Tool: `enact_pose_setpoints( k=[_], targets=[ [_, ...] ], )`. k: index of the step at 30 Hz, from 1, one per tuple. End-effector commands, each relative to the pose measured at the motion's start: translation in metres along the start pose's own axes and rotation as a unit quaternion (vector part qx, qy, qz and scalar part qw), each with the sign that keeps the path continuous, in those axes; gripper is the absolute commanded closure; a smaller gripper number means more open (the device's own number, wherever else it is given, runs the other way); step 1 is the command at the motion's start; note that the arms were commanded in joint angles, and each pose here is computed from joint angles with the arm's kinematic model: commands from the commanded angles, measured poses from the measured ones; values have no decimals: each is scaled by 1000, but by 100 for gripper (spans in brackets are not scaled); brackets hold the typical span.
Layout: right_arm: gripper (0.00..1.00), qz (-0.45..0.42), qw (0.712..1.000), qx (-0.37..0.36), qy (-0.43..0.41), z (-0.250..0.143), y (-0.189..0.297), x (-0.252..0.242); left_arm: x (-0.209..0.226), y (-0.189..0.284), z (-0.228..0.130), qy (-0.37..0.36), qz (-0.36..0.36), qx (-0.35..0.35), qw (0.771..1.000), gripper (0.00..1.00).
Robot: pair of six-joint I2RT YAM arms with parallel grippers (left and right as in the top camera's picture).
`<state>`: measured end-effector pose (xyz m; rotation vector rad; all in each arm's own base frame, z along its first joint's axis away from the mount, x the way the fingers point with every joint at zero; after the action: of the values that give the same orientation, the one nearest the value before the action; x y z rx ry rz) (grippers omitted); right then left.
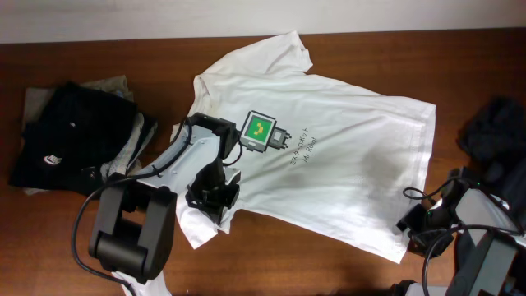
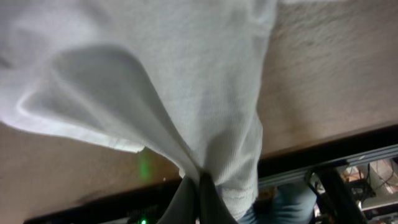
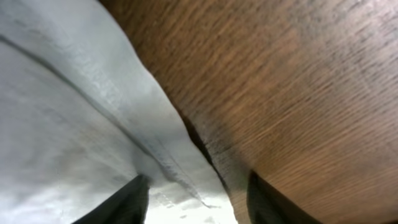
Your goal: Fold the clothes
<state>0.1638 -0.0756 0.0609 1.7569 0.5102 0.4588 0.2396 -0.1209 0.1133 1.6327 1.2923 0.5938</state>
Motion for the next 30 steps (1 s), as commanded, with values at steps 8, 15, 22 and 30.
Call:
enact_pose_setpoints(
  k=[8,15,22,30],
  targets=[
    [93,-43,988,-121,-84,63,77,-9,22,26,10,28,13,-58,998,37],
    [8,-39,987,-107,-115,65,93,-24,84,49,71,79,89,-247,962,32],
    [16,17,993,-85,-81,62,93,-14,139,7,110,132,88,-250,955,47],
    [18,77,994,-71,-23,59,93,5,216,-11,59,307,119,-170,929,100]
  ],
)
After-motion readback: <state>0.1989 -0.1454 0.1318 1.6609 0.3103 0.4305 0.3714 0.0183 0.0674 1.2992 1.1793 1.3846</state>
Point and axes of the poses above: each gripper's point midway between its finger pads, its own y axis back along the fingers, its own x axis along the line the jaws close on, z = x × y, the point moved 7 cm from there along y, back along the fingers, and after that the axes turned 4 degrees about -y, right-handed, at the moved point
